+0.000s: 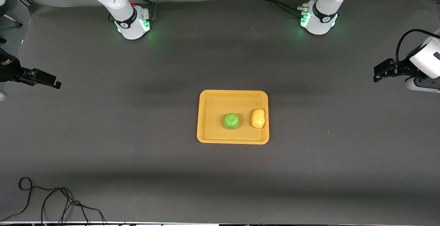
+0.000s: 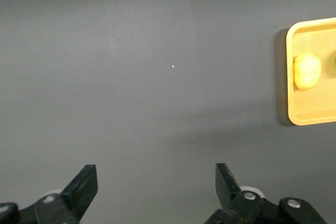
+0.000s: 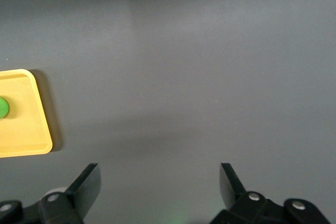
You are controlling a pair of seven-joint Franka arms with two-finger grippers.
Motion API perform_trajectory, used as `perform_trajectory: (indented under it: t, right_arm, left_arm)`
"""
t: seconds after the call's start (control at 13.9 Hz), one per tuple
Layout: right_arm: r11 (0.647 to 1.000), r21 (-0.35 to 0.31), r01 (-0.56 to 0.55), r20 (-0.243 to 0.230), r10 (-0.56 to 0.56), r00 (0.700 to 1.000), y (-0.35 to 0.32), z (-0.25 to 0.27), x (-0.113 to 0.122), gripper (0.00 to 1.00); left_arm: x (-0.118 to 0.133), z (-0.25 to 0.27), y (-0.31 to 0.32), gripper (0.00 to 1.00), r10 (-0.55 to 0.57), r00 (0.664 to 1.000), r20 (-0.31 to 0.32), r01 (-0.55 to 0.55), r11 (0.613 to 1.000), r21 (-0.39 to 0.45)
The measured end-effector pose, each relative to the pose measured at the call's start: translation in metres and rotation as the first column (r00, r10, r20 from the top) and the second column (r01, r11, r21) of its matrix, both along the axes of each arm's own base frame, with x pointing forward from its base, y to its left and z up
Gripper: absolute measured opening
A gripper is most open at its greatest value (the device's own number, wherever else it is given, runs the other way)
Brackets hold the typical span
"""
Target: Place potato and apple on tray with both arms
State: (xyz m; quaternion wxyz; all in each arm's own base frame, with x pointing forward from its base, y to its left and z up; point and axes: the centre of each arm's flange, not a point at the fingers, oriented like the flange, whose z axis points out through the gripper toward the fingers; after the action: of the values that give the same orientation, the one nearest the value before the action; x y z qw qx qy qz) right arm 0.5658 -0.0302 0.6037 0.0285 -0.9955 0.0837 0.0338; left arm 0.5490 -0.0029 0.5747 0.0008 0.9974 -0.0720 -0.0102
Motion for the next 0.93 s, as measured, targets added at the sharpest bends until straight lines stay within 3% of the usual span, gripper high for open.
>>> perform_trajectory:
  t: [0.93]
  right_arm:
    - [0.993, -0.042, -0.107, -0.01, 0.107, 0.994, 0.0066, -0.011, -0.0002, 1.0]
  left_arm:
    - [0.0002, -0.0067, 0.0027, 1.0, 0.005, 1.0, -0.013, -0.005, 1.0, 0.001]
